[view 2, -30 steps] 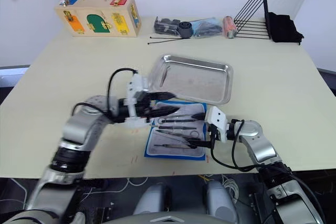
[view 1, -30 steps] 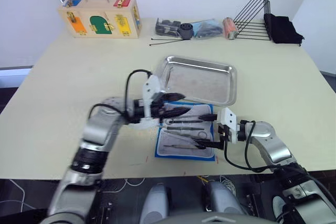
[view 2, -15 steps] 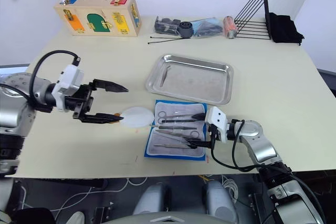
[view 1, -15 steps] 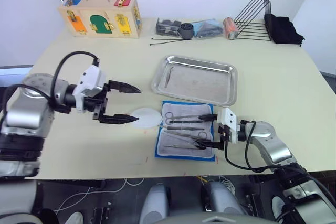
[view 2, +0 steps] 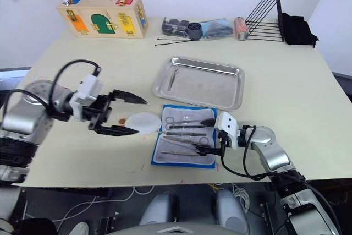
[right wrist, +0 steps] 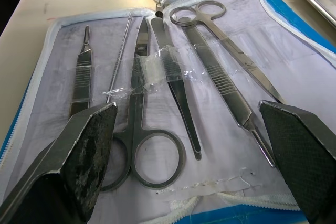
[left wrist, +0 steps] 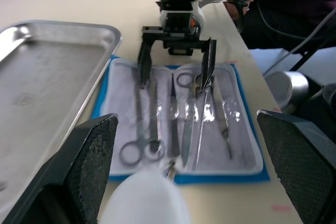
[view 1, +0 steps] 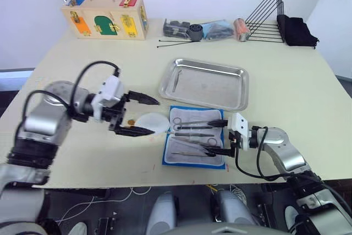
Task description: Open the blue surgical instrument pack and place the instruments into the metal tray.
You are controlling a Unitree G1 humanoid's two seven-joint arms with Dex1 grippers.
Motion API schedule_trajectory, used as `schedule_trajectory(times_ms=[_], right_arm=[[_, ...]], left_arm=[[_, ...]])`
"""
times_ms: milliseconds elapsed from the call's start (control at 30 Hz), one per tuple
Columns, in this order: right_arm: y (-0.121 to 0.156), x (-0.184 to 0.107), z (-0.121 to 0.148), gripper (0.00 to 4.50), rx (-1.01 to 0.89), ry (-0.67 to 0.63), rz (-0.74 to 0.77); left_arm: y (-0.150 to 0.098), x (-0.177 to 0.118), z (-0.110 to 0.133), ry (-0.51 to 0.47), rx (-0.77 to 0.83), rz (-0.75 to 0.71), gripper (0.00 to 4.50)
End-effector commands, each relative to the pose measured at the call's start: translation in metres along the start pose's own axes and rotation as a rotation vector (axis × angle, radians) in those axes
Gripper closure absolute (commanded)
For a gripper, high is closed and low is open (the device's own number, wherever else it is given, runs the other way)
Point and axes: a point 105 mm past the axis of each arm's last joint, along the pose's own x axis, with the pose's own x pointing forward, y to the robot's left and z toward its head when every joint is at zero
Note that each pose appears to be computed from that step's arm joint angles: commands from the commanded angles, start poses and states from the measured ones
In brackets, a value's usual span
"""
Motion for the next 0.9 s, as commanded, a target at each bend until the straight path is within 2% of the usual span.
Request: schedule_trajectory(times_ms=[33, 300, 433, 633, 833, 867, 900], right_arm=[[0.018, -0.004, -0.051, 0.00, 0.143, 0.162, 0.022], [0.017, -0.005, -0.052, 0.00, 0.145, 0.164, 0.012], [0.015, -0.004, -0.050, 0.00, 0.139, 0.165, 0.012], [0.014, -0.004, -0.050, 0.00, 0.136, 0.165, 0.013], [0.014, -0.002, -0.050, 0.00, 0.137, 0.162, 0.012], [0.014, -0.002, -0.050, 0.00, 0.137, 0.162, 0.011], [0.014, -0.002, -0.050, 0.00, 0.137, 0.162, 0.011]], left_arm=[[0.006, 0.022, 0.009, -0.031, 0.036, 0.080, 0.03], [0.027, 0.070, 0.002, -0.075, -0.031, 0.299, 0.03], [0.027, 0.088, -0.002, -0.072, -0.033, 0.306, 0.03], [0.030, 0.096, -0.013, -0.045, -0.051, 0.340, 0.03], [0.027, 0.108, -0.016, -0.085, -0.097, 0.341, 0.03], [0.025, 0.110, -0.018, -0.085, -0.103, 0.336, 0.27], [0.024, 0.110, -0.020, -0.079, -0.104, 0.331, 0.27]])
